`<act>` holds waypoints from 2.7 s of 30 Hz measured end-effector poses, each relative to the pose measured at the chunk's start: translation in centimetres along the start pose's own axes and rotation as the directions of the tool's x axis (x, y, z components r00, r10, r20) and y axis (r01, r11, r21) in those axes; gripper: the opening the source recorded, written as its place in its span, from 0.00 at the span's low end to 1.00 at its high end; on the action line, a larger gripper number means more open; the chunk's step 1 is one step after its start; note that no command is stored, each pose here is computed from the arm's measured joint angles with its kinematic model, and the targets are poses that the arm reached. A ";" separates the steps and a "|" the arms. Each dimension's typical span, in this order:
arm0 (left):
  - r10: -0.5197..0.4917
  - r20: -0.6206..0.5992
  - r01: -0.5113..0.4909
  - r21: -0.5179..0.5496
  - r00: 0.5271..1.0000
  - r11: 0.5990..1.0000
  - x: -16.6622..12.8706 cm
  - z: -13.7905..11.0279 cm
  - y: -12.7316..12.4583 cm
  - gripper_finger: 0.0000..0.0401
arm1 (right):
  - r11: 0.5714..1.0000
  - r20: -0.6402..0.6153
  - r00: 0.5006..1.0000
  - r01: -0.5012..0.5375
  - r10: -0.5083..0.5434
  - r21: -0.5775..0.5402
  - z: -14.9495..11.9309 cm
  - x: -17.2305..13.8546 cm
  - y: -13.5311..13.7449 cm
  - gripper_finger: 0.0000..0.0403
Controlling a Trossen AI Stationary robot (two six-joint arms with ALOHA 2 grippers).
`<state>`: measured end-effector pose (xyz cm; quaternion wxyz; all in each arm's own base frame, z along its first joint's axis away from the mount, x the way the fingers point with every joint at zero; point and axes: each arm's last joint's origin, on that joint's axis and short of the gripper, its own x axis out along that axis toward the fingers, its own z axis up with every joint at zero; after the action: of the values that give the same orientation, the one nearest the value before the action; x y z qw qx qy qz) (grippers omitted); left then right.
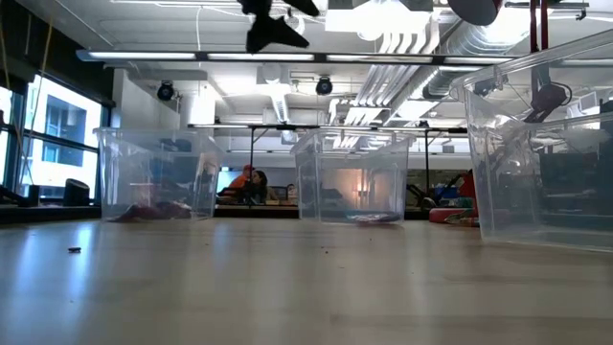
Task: Sort candy
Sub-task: Put the blue candy into the top right transparent bin
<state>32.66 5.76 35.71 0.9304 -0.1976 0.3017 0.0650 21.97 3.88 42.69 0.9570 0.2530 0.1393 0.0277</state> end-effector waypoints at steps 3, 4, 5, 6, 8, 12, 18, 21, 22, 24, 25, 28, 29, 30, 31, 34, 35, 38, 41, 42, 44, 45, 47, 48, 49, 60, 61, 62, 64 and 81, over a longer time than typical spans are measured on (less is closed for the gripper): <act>-0.045 0.036 0.046 -0.007 0.998 0.999 -1.2 -1.1 -1.1 0.62 | 0.991 -0.231 0.973 0.039 -0.009 0.126 -3.2 0.8 1.2 0.56; -0.058 0.048 0.059 -0.015 0.997 0.998 -1.4 -1.6 -1.4 0.62 | 0.985 -0.304 0.953 0.066 -0.014 0.159 -4.3 1.1 1.7 0.56; -0.070 0.068 0.072 -0.027 0.995 0.997 -1.6 -1.9 -1.6 0.62 | 0.978 -0.371 0.929 0.095 -0.019 0.187 -5.4 1.3 2.3 0.56; -0.077 0.088 0.081 -0.042 0.993 0.996 -1.8 -2.2 -1.7 0.62 | 0.971 -0.433 0.901 0.124 -0.023 0.207 -6.6 1.5 2.9 0.56; -0.079 0.119 0.089 -0.074 0.990 0.993 -1.9 -2.8 -1.7 0.62 | 0.954 -0.537 0.843 0.184 -0.028 0.238 -8.9 1.8 4.3 0.56; -0.086 0.156 0.104 -0.112 0.984 0.988 -2.1 -3.5 -1.5 0.62 | 0.916 -0.709 0.705 0.300 -0.026 0.265 -13.9 2.3 7.3 0.56; -0.083 0.161 0.097 -0.080 0.983 0.992 -2.1 -3.5 -1.3 0.62 | 0.846 -0.877 0.480 0.474 -0.017 0.243 -21.1 3.6 10.6 0.56; -0.077 0.166 0.091 -0.074 0.983 0.993 -2.1 -3.4 -0.9 0.62 | 0.796 -0.906 0.414 0.576 -0.090 0.184 -24.2 4.7 10.9 0.56; -0.077 0.169 0.091 -0.076 0.983 0.993 -2.1 -3.3 -0.7 0.62 | 0.770 -0.912 0.391 0.617 -0.124 0.160 -25.2 5.1 10.8 0.56; -0.084 0.173 0.098 -0.077 0.981 0.992 -2.1 -3.2 -0.5 0.62 | 0.703 -0.920 0.339 0.703 -0.198 0.108 -26.9 6.0 10.2 0.56; -0.083 0.173 0.098 -0.080 0.981 0.992 -2.2 -3.1 -0.4 0.62 | 0.669 -0.920 0.319 0.738 -0.227 0.092 -27.6 6.6 9.8 0.56; -0.084 0.172 0.099 -0.082 0.982 0.992 -2.2 -3.1 -0.3 0.62 | 0.610 -0.917 0.286 0.790 -0.277 0.061 -29.3 8.4 8.9 0.56; -0.084 0.172 0.100 -0.082 0.981 0.992 -2.2 -3.1 -0.3 0.62 | 0.598 -0.916 0.274 0.800 -0.293 0.048 -29.9 9.0 8.5 0.56; -0.085 0.172 0.100 -0.081 0.981 0.992 -2.2 -3.1 -0.3 0.62 | 0.591 -0.915 0.260 0.806 -0.309 0.030 -30.4 9.4 8.2 0.56; -0.086 0.171 0.101 -0.081 0.982 0.992 -2.2 -3.1 -0.3 0.62 | 0.580 -0.913 0.243 0.815 -0.327 0.009 -31.0 9.9 7.8 0.56; -0.088 0.170 0.103 -0.081 0.982 0.991 -2.2 -3.1 -0.3 0.62 | 0.530 -0.912 0.176 0.847 -0.369 -0.051 -32.4 11.0 6.5 0.56; -0.088 0.170 0.103 -0.082 0.982 0.991 -2.2 -3.1 -0.3 0.62 | 0.520 -0.911 0.161 0.851 -0.380 -0.066 -32.8 11.4 6.2 0.56; -0.087 0.170 0.102 -0.082 0.982 0.991 -2.2 -3.1 -0.3 0.62 | 0.508 -0.910 0.129 0.856 -0.393 -0.098 -33.7 12.1 5.5 0.56; -0.087 0.169 0.102 -0.082 0.982 0.991 -2.2 -3.1 -0.3 0.62 | 0.513 -0.910 0.115 0.851 -0.397 -0.116 -34.3 12.4 5.3 0.56; -0.087 0.169 0.102 -0.082 0.982 0.991 -2.2 -3.1 -0.3 0.62 | 0.514 -0.912 0.106 0.849 -0.397 -0.125 -34.5 12.5 5.2 0.55; -0.087 0.170 0.102 -0.082 0.982 0.991 -2.2 -3.1 -0.3 0.62 | 0.526 -0.914 0.090 0.838 -0.395 -0.145 -34.8 12.6 5.0 0.50; -0.087 0.170 0.102 -0.082 0.982 0.991 -2.2 -3.1 -0.3 0.62 | 0.532 -0.915 0.087 0.834 -0.394 -0.150 -34.9 12.6 5.1 0.45; -0.084 0.172 0.099 -0.083 0.982 0.992 -2.2 -3.1 -0.3 0.62 | 0.540 -0.915 0.084 0.827 -0.395 -0.157 -35.1 12.5 5.2 0.32; -0.082 0.175 0.097 -0.081 0.981 0.992 -2.2 -3.0 -0.2 0.62 | 0.543 -0.916 0.081 0.824 -0.392 -0.160 -35.1 12.4 5.3 0.23; -0.081 0.184 0.096 -0.073 0.980 0.993 -2.5 -2.8 -0.2 0.62 | 0.549 -0.917 0.080 0.820 -0.391 -0.162 -35.0 12.1 5.4 0.13; 0.012 0.388 -0.036 0.054 0.921 0.998 -8.1 0.0 1.0 0.62 | 0.615 -0.857 0.151 0.757 -0.493 -0.221 -29.1 7.9 8.2 0.02; 0.017 0.406 -0.044 0.057 0.914 0.997 -8.7 0.1 1.1 0.62 | 0.639 -0.849 0.179 0.738 -0.496 -0.218 -28.3 7.5 8.6 0.02; 0.020 0.421 -0.048 0.056 0.907 0.997 -9.3 0.2 1.2 0.62 | 0.669 -0.848 0.212 0.715 -0.485 -0.204 -27.3 7.1 9.1 0.02; 0.026 0.449 -0.054 0.051 0.893 0.997 -10.6 0.2 1.3 0.62 | 0.746 -0.848 0.289 0.643 -0.445 -0.172 -25.2 6.3 10.2 0.01; -0.070 0.517 0.076 0.009 0.853 0.997 -14.7 -0.8 -0.7 0.62 | 0.655 -0.237 0.635 0.576 -0.735 -0.489 -6.9 8.1 2.0 0.01</act>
<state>20.48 4.73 44.00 0.9779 -0.1895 0.0329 0.0820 27.88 9.87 35.87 0.8747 -0.0133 0.4150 -0.2502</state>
